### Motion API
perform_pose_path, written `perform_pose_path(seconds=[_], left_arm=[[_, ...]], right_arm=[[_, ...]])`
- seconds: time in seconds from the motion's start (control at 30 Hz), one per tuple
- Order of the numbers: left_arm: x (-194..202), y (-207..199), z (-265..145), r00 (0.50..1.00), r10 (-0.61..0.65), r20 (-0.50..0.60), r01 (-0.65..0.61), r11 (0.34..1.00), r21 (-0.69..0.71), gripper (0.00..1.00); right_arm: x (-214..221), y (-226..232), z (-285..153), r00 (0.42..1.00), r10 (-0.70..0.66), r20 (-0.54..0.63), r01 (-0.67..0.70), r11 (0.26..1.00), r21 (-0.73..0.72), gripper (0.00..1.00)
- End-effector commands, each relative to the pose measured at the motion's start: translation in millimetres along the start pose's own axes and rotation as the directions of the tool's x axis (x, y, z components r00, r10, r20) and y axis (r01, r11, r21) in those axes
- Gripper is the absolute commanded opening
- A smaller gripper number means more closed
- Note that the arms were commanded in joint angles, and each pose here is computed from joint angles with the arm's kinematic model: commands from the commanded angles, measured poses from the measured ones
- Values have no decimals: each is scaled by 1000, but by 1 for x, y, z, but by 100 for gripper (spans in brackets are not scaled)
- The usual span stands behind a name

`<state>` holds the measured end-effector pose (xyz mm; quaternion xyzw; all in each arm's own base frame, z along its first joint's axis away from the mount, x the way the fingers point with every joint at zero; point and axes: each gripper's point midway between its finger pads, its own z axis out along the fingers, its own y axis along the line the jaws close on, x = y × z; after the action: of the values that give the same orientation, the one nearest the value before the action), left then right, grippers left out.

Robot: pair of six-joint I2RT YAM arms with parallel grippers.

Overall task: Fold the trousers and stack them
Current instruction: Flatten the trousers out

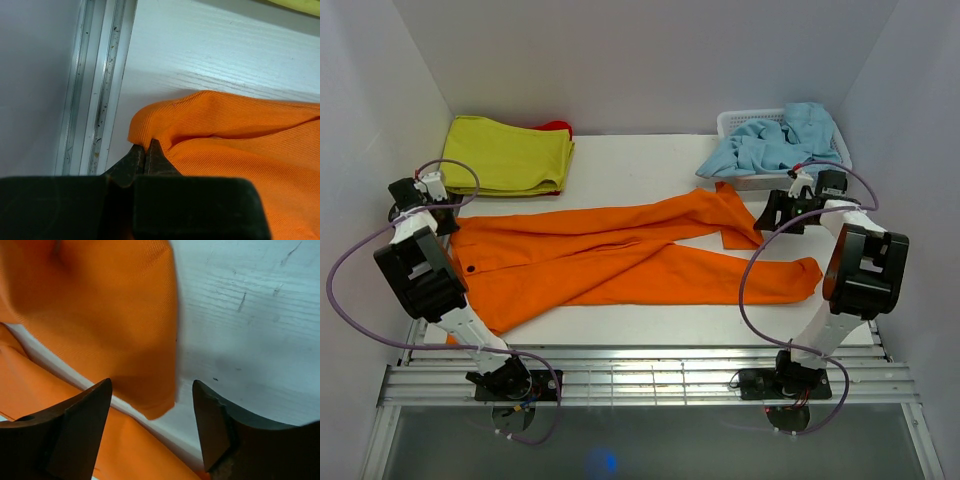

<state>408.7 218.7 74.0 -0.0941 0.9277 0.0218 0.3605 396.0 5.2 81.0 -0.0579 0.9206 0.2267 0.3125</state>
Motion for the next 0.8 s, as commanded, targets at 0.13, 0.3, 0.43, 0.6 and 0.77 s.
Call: perform_pose_path(seconds=[0.13, 0.3, 0.43, 0.6, 0.77], left_arm=[[-14, -10, -14, 999, 14, 29, -16, 999, 43, 0], [-10, -11, -11, 1000, -5, 14, 4, 999, 49, 0], [-11, -10, -6, 1000, -12, 1, 12, 999, 51, 0], [-13, -13, -4, 1000, -15, 2, 15, 997, 74, 0], [-12, -18, -8, 1000, -16, 8, 16, 996, 91, 0]], right_arm=[[2, 6, 31, 983, 147, 109, -138, 987, -83, 80], [17, 7, 54, 976, 212, 53, -204, 970, -133, 65], [6, 12, 31, 980, 175, 96, -158, 974, -161, 8], [-42, 24, -61, 948, -34, 316, 60, 995, -74, 8], [-53, 64, -83, 870, -401, 288, 388, 916, 104, 8]])
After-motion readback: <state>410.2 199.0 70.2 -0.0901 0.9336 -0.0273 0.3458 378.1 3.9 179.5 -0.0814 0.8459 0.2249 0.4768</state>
